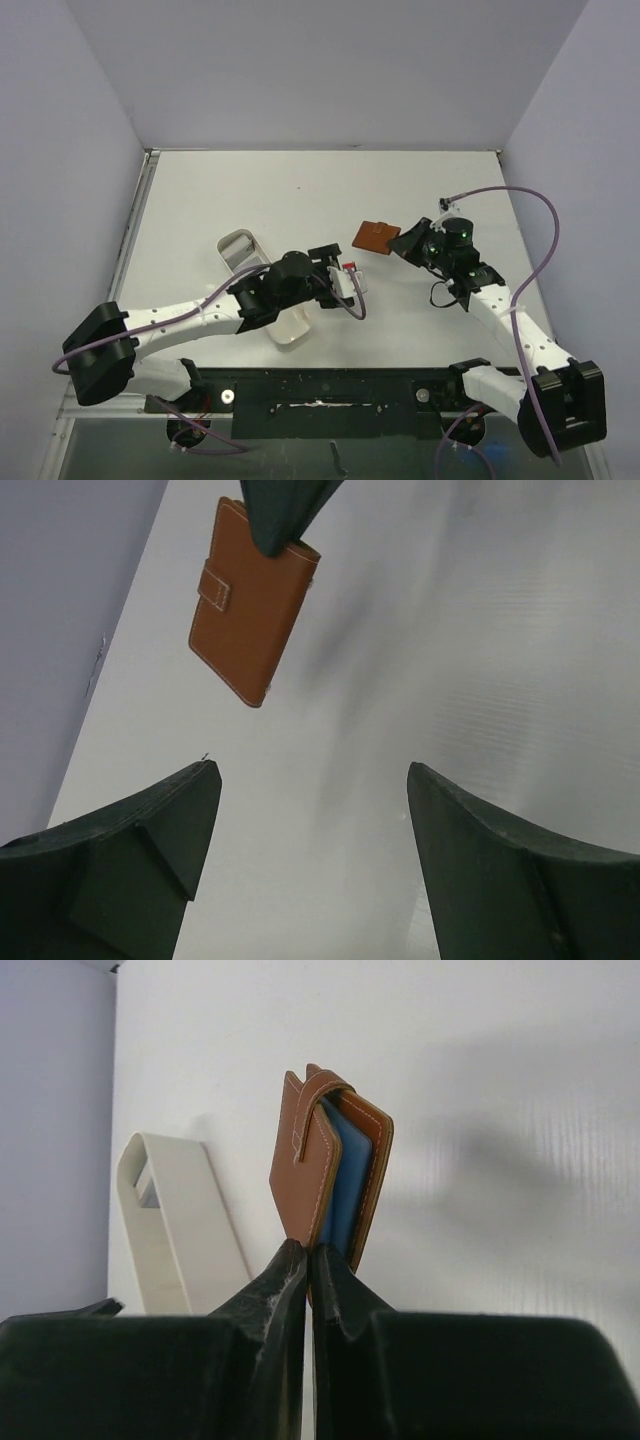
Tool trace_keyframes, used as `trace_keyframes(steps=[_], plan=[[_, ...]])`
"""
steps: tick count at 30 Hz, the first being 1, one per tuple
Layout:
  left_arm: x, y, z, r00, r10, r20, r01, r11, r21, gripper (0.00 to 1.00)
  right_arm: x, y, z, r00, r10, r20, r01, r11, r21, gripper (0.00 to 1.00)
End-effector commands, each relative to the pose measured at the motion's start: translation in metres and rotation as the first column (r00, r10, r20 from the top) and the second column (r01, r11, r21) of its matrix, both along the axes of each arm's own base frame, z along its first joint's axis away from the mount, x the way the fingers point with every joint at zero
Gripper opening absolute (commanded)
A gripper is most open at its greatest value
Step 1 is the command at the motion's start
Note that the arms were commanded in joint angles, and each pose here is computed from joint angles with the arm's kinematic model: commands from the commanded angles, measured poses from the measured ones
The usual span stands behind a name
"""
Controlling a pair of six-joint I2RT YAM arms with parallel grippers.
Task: Put the credit cards into the card holder
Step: Open the card holder at the center of the board.
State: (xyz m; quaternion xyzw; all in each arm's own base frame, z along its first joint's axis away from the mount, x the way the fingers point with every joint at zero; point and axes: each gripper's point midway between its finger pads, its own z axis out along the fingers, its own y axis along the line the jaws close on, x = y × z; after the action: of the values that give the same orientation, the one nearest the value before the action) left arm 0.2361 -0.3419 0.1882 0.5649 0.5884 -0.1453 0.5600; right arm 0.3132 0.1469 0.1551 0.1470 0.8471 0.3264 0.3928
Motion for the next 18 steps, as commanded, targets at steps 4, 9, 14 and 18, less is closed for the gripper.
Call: trace_keyframes(steps=[4, 9, 14, 18], plan=[[0.020, -0.029, 0.032, 0.960, 0.078, 0.270, -0.058, 0.995, -0.083, 0.74, -0.034, 0.030, 0.039, 0.995, 0.086, 0.048, -0.092, 0.984, 0.151, 0.00], [0.029, -0.035, 0.041, 0.922, 0.123, 0.366, -0.087, 0.990, -0.114, 0.74, -0.052, 0.047, 0.047, 0.989, 0.141, 0.051, -0.149, 0.970, 0.191, 0.00], [0.030, -0.042, 0.041, 0.906, 0.115, 0.408, -0.082, 0.992, -0.097, 0.73, -0.063, 0.052, 0.054, 0.986, 0.156, 0.057, -0.164, 0.966, 0.198, 0.00], [0.028, -0.044, 0.032, 0.911, 0.085, 0.404, -0.066, 0.996, -0.060, 0.71, -0.066, 0.049, 0.065, 0.986, 0.146, 0.077, -0.159, 0.967, 0.199, 0.00]])
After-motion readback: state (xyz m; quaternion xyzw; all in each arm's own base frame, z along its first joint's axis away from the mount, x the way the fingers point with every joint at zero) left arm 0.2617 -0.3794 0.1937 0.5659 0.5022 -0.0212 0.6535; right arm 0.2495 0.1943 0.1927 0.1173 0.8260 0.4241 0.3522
